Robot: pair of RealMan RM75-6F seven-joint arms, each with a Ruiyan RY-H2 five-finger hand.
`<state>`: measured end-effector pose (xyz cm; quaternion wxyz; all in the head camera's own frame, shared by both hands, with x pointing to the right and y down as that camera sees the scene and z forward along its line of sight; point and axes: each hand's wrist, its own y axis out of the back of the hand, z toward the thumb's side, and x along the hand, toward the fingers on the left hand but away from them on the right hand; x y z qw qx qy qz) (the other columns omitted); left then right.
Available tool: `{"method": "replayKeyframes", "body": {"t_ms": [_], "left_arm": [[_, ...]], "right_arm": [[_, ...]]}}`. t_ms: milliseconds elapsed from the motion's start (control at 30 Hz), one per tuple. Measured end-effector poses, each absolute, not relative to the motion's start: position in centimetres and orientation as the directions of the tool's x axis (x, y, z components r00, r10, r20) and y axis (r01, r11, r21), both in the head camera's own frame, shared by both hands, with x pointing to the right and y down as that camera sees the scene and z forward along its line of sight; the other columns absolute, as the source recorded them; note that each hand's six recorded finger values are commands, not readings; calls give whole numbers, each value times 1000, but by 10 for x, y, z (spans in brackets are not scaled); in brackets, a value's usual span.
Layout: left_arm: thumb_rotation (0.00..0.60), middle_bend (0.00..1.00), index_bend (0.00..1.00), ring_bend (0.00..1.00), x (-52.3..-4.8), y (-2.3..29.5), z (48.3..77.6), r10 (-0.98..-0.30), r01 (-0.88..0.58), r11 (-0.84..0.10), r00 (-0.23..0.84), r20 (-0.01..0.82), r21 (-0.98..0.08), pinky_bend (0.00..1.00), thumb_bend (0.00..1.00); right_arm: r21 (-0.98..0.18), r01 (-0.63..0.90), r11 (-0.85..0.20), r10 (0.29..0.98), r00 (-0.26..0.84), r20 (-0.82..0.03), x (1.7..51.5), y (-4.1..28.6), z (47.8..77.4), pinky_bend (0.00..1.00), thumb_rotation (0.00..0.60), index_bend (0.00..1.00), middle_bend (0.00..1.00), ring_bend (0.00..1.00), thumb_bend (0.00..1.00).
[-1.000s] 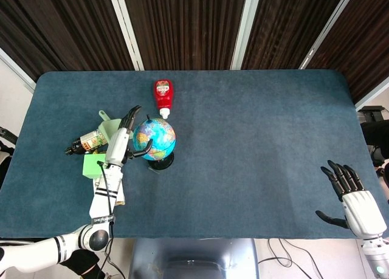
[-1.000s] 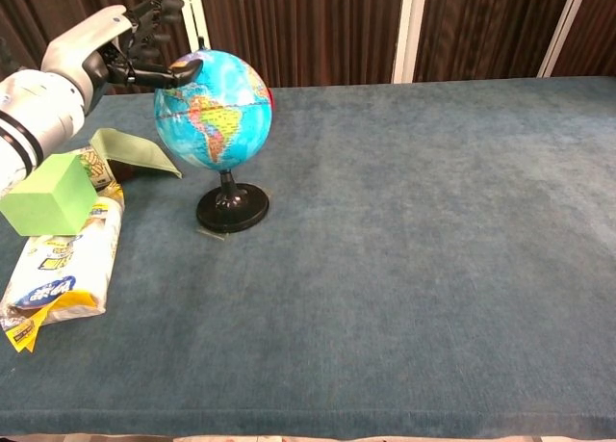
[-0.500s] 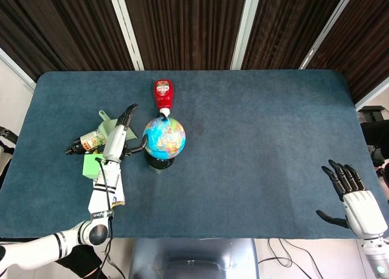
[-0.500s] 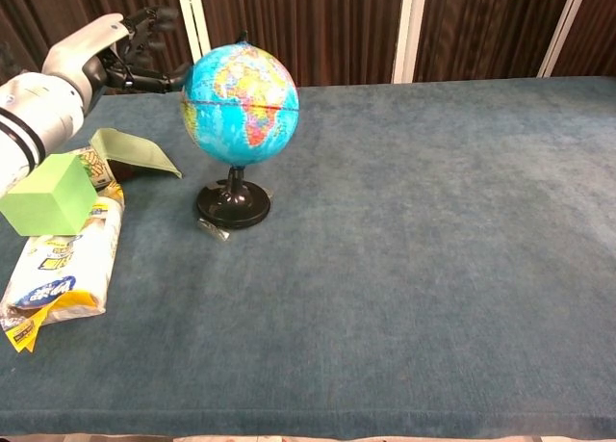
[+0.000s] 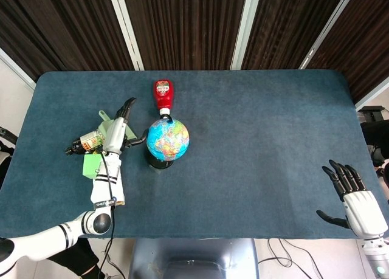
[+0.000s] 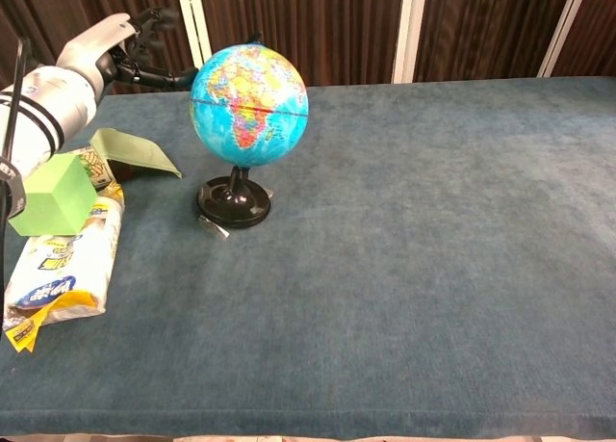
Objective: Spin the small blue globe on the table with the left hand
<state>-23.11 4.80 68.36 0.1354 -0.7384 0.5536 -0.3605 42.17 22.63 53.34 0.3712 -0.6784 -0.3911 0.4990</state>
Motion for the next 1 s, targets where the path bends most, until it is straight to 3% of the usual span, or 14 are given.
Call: {"method": "replayKeyframes", "body": {"t_ms": [367, 667, 867, 1000], "left_arm": [[591, 0, 0, 0, -252, 51, 672, -933, -720, -306, 98, 345, -623, 0, 376], [586, 0, 0, 0, -274, 67, 643, -949, -671, -299, 132, 287, -678, 0, 378], [598, 0, 0, 0, -293, 102, 623, -928, -597, -371, 205, 313, -711, 0, 377], [599, 0, 0, 0, -309, 150, 612, -884, -490, -467, 286, 370, -736, 0, 376]], "right_arm": [[-894, 158, -419, 900, 200, -387, 421, 227, 533, 0, 600, 0, 0, 0, 31], [-894, 154, -420, 900, 201, -388, 421, 228, 533, 0, 600, 0, 0, 0, 31], [-891, 136, -434, 892, 206, -403, 418, 230, 537, 0, 600, 0, 0, 0, 31], [-886, 121, -448, 884, 207, -419, 415, 232, 541, 0, 600, 0, 0, 0, 31]]}}
